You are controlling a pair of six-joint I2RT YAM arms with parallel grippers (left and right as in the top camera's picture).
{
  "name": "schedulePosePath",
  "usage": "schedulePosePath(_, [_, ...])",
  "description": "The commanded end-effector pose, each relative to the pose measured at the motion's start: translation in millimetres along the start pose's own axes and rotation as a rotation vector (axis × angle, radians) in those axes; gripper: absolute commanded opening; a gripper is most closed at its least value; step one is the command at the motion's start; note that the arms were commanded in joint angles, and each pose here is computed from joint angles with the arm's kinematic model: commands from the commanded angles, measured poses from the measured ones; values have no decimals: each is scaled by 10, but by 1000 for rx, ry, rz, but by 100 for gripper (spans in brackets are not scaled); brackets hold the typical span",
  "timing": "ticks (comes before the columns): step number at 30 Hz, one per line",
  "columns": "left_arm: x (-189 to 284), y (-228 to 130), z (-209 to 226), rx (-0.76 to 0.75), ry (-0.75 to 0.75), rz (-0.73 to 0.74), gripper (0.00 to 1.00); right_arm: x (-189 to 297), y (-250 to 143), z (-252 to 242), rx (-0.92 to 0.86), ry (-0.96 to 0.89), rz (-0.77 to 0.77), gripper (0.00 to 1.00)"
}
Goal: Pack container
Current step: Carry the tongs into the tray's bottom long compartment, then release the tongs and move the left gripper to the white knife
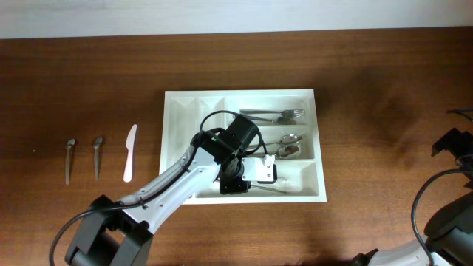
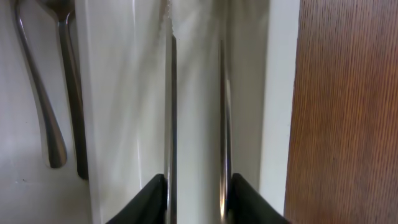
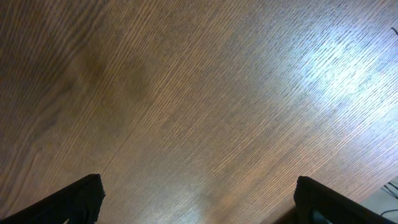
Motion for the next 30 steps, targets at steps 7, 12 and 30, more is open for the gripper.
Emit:
schedulePosePath(7, [-14, 45, 31, -17, 10, -17, 99, -28, -13, 10, 2, 0, 10, 99])
schedulePosePath(12, [17, 126, 140, -16, 58, -48, 99, -28, -13, 10, 2, 0, 10, 99])
schedulePosePath(30, [1078, 568, 895, 355, 401, -158, 99, -28, -13, 10, 2, 0, 10, 99])
Point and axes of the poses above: each gripper's point midway between its finger pads, its own x axis back along the fingers, its own z axis along the line the jaws close on, y = z × x, the point moved 3 cm from there along x, back along the fingers, and after that the axes turned 4 degrees about -x, right-handed, at the moved point
